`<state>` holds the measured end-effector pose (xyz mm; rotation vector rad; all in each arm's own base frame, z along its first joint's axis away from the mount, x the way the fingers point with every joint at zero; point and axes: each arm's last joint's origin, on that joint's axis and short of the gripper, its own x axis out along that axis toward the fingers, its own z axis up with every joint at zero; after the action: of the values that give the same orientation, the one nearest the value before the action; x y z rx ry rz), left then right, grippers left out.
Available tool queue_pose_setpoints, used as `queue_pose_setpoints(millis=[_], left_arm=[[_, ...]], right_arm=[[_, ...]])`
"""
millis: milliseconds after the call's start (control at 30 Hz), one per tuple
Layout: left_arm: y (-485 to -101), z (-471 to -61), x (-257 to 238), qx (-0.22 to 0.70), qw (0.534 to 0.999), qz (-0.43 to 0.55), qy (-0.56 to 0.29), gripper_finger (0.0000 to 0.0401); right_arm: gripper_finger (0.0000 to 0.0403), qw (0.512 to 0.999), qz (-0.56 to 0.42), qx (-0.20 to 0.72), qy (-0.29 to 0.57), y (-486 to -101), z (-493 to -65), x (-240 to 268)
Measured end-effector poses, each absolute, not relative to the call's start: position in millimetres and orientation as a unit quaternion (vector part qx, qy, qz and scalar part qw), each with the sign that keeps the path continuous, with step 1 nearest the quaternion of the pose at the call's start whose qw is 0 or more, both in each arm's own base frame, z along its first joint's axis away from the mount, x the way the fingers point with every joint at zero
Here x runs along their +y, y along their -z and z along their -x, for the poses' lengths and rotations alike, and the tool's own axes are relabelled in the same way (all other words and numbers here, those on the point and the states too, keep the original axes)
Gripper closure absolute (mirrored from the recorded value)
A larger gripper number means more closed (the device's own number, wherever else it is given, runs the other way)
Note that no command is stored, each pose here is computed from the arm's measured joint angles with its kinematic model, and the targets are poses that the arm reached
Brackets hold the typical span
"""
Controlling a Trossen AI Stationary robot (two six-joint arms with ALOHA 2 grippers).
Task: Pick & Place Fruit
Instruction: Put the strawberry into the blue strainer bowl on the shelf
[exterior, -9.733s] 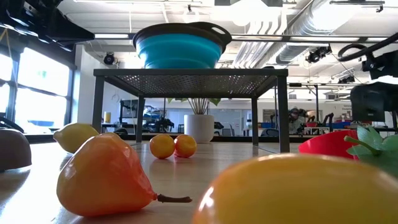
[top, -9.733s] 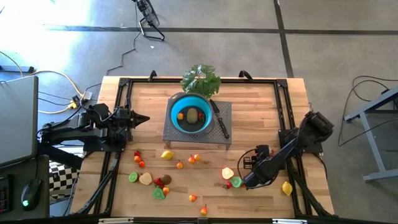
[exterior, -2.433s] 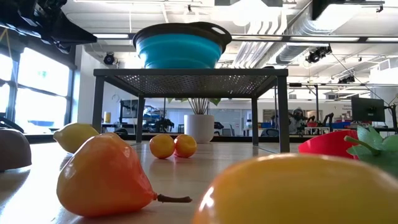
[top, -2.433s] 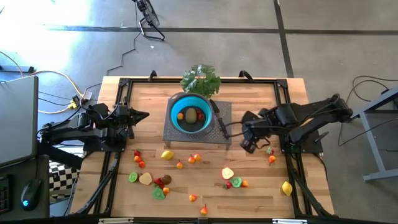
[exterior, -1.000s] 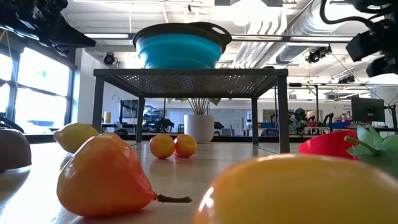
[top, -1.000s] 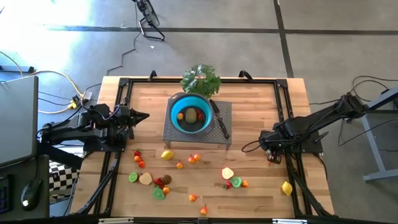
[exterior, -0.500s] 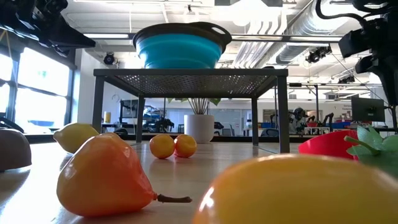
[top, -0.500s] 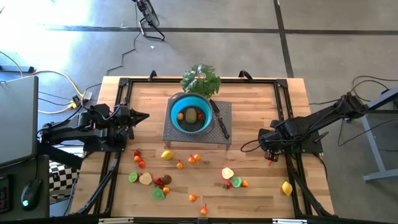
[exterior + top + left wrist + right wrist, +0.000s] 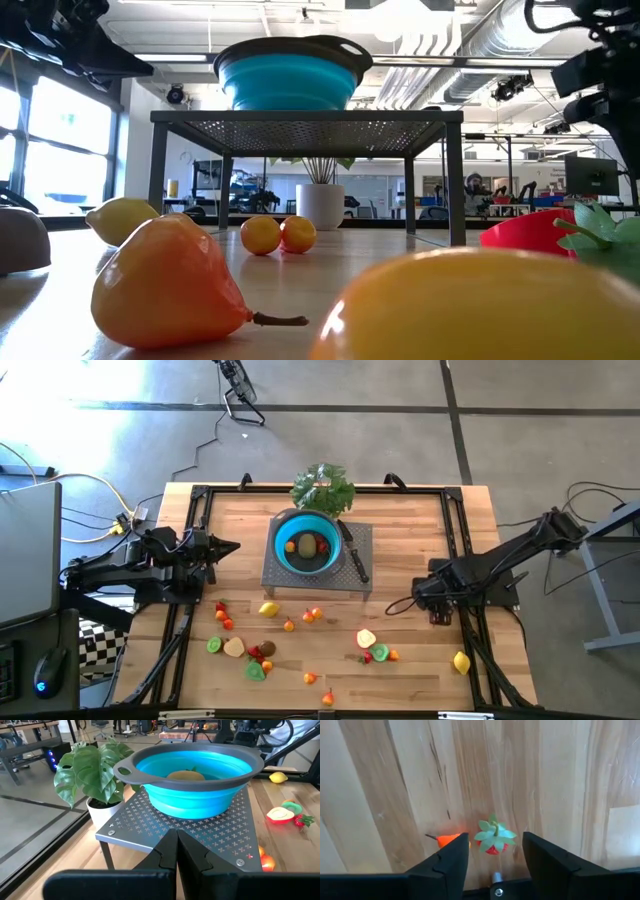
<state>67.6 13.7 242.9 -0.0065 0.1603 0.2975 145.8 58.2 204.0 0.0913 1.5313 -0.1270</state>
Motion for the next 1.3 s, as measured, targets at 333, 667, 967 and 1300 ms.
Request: queue_pose_setpoints(millis=[333, 667, 967, 1300], left_arm=[[-243, -68, 14, 0.08, 0.986, 0.003, -0.149, 0.0401], [-241, -67, 14, 0.087, 0.985, 0.003, -0.149, 0.0401], [-241, -67, 14, 0.087, 0.985, 0.003, -0.149, 0.0401], [-241, -67, 14, 0.087, 0.985, 0.003, -0.149, 0.0401]], right_arm=[[0.0227, 0.682, -0.022, 0.728, 0.067, -186, -157, 63], [0.0227, 0.67, -0.004, 0.739, 0.073, -166, -158, 63], [0.0227, 0.673, -0.021, 0.734, 0.087, -156, -155, 62], [0.0237, 0.674, -0.023, 0.733, 0.091, -156, -155, 62]])
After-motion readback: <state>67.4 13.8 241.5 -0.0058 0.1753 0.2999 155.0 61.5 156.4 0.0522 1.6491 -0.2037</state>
